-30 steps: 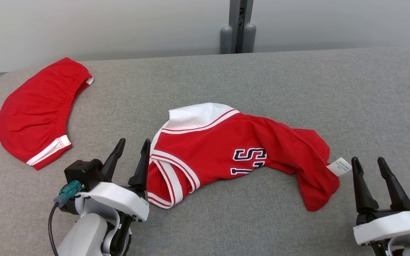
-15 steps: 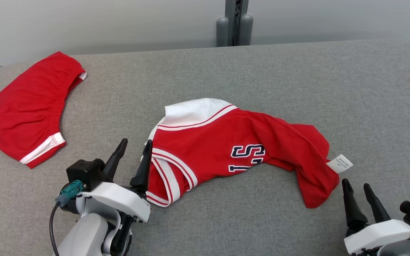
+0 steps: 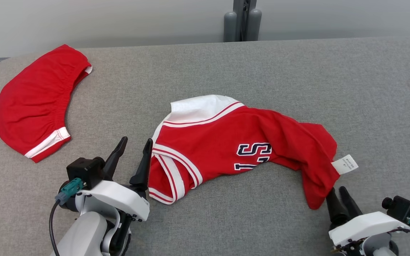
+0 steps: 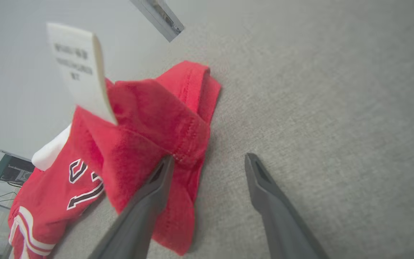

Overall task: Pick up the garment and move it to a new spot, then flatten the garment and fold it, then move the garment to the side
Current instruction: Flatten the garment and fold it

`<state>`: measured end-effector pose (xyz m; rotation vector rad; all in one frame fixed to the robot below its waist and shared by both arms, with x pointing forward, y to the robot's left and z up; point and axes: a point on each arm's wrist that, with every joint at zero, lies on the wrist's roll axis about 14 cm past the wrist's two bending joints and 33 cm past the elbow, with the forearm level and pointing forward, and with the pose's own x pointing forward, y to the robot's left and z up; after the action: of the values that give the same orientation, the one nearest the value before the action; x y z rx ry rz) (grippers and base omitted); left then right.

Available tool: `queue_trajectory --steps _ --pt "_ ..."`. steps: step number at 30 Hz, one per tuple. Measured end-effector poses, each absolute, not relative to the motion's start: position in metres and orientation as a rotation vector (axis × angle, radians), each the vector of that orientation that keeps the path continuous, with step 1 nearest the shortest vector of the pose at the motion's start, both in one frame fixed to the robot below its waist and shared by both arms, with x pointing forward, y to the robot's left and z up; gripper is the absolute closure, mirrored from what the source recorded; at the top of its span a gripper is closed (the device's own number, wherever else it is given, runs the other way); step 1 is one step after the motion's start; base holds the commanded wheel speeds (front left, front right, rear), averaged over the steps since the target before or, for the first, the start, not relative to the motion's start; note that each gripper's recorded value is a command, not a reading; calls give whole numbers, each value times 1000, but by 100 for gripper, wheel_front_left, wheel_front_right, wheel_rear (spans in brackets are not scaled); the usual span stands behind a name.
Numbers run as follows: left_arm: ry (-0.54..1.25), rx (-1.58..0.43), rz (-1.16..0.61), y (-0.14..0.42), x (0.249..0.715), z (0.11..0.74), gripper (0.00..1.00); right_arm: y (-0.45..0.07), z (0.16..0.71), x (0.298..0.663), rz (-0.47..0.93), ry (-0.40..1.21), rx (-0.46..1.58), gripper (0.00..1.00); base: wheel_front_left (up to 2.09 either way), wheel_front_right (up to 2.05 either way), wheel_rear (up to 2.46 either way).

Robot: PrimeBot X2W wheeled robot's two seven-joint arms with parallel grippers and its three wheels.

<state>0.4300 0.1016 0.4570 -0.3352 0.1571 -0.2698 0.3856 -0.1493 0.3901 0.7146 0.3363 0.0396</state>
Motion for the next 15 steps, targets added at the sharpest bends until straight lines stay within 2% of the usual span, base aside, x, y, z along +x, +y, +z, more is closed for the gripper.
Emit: queue_trajectory --steps 6,11,15 --pt "155 -334 -268 103 428 458 0 -129 405 393 79 321 850 0 0 0 0" --pt "156 -335 -255 106 427 457 0 -132 412 399 89 306 870 0 0 0 0" --pt "155 -336 -250 108 426 458 0 -112 426 403 154 287 905 0 0 0 0"
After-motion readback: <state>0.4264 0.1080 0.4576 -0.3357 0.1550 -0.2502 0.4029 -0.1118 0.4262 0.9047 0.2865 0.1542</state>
